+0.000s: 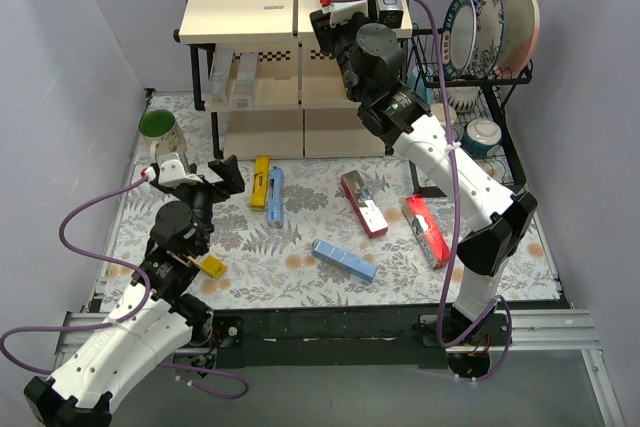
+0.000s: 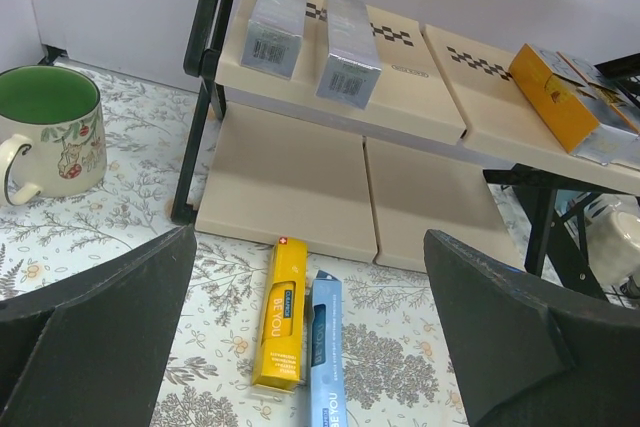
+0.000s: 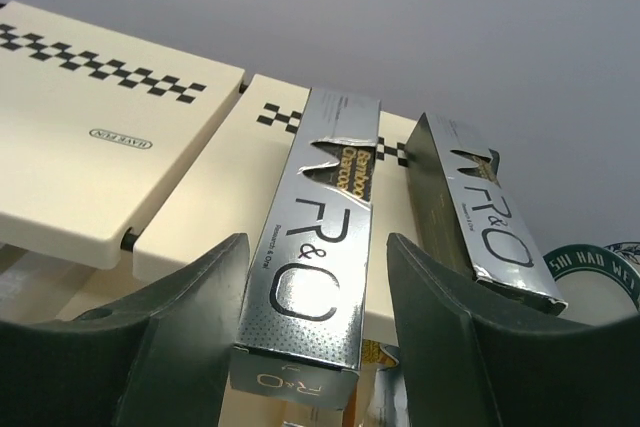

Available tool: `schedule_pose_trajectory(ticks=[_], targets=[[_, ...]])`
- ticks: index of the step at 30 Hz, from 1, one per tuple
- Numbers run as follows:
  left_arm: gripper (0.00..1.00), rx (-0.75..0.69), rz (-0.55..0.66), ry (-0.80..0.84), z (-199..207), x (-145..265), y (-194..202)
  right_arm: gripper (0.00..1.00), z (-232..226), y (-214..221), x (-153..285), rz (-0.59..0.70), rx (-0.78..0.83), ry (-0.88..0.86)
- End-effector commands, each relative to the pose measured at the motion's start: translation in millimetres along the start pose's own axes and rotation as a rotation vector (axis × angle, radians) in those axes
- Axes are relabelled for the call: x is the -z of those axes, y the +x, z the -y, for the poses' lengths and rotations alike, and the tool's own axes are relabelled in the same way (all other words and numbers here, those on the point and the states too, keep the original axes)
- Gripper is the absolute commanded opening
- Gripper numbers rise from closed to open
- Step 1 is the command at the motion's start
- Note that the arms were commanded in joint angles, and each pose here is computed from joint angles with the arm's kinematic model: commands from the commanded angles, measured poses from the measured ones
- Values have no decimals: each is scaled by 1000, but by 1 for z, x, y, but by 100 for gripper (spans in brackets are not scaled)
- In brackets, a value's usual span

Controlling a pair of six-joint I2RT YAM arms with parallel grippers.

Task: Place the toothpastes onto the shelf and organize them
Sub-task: Place the toothpaste on the shelf.

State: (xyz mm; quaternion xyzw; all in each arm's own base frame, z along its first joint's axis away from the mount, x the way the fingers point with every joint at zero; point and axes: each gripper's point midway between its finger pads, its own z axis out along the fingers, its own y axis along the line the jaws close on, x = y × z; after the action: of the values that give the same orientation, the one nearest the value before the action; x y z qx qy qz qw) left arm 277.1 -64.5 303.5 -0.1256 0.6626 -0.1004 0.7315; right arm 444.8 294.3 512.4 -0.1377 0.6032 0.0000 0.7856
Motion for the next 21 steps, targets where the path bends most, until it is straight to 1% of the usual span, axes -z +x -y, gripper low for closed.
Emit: schedule_pose_trajectory(ticks=[1,7,16,21], targets=[[98,-13,-12,4,0,-1,0,64,13,-2,4,-31,-14,13],[98,-18,-20,2,0,-2,3,58,22,1,-3,-30,-18,27],[98,-21,-23,-2,0,-2,4,55,40,-8,-18,17,-16,15],[98,-26,-30,1,0,-3,7,54,40,-8,-24,30,-18,-12]])
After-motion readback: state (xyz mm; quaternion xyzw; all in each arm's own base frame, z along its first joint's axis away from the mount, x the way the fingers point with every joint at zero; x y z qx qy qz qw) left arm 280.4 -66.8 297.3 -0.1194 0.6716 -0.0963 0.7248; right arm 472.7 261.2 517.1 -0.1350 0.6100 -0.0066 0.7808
